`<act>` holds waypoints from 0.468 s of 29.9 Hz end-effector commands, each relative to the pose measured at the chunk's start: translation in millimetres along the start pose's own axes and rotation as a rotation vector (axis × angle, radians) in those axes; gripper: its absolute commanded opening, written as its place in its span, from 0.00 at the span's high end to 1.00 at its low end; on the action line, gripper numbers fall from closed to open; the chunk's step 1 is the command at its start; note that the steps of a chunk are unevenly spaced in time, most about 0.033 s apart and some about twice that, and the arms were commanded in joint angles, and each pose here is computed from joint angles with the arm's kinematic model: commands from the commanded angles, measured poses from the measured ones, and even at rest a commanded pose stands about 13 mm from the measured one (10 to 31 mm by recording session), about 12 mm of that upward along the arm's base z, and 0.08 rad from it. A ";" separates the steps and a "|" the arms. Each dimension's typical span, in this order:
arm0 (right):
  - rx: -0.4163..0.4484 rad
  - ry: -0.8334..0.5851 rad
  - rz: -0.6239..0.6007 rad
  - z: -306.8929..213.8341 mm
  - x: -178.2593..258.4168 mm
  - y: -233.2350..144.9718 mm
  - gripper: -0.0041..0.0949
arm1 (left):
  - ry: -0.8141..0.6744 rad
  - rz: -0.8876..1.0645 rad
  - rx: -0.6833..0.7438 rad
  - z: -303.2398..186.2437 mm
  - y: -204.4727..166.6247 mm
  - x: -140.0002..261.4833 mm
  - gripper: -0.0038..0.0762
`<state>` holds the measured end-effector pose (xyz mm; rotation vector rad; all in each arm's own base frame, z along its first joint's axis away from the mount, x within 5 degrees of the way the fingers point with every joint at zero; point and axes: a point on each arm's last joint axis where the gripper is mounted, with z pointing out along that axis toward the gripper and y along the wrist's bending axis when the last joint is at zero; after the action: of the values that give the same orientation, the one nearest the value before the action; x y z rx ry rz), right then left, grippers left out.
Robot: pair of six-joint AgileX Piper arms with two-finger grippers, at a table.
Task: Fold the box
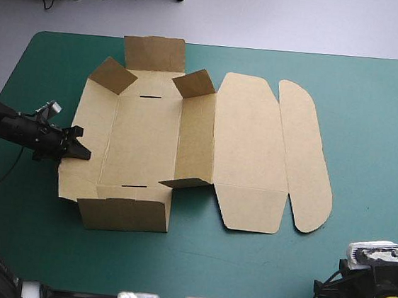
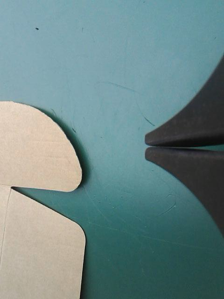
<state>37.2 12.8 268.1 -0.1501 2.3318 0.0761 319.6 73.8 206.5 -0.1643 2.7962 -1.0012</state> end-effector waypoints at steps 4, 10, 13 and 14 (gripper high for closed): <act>-0.004 -0.062 -0.002 -4.3 -10.1 0.3 0.96 | -0.067 0.178 0.166 -5.6 -56.4 -14.5 0.96; -0.006 -0.062 -0.007 -4.3 -10.1 0.5 0.96 | -0.003 0.487 -0.017 -7.6 -116.0 -31.7 0.96; -0.007 -0.060 -0.007 -4.2 -10.0 0.6 0.96 | -0.005 0.675 -0.133 -13.5 -153.8 -38.7 0.96; -0.007 -0.058 -0.007 -4.2 -9.8 0.6 0.96 | -0.013 0.742 -0.173 -16.3 -168.1 -40.7 0.96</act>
<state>37.2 13.4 268.3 -0.1523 2.3298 0.0849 373.9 -13.2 277.2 0.5559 2.6648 -0.6683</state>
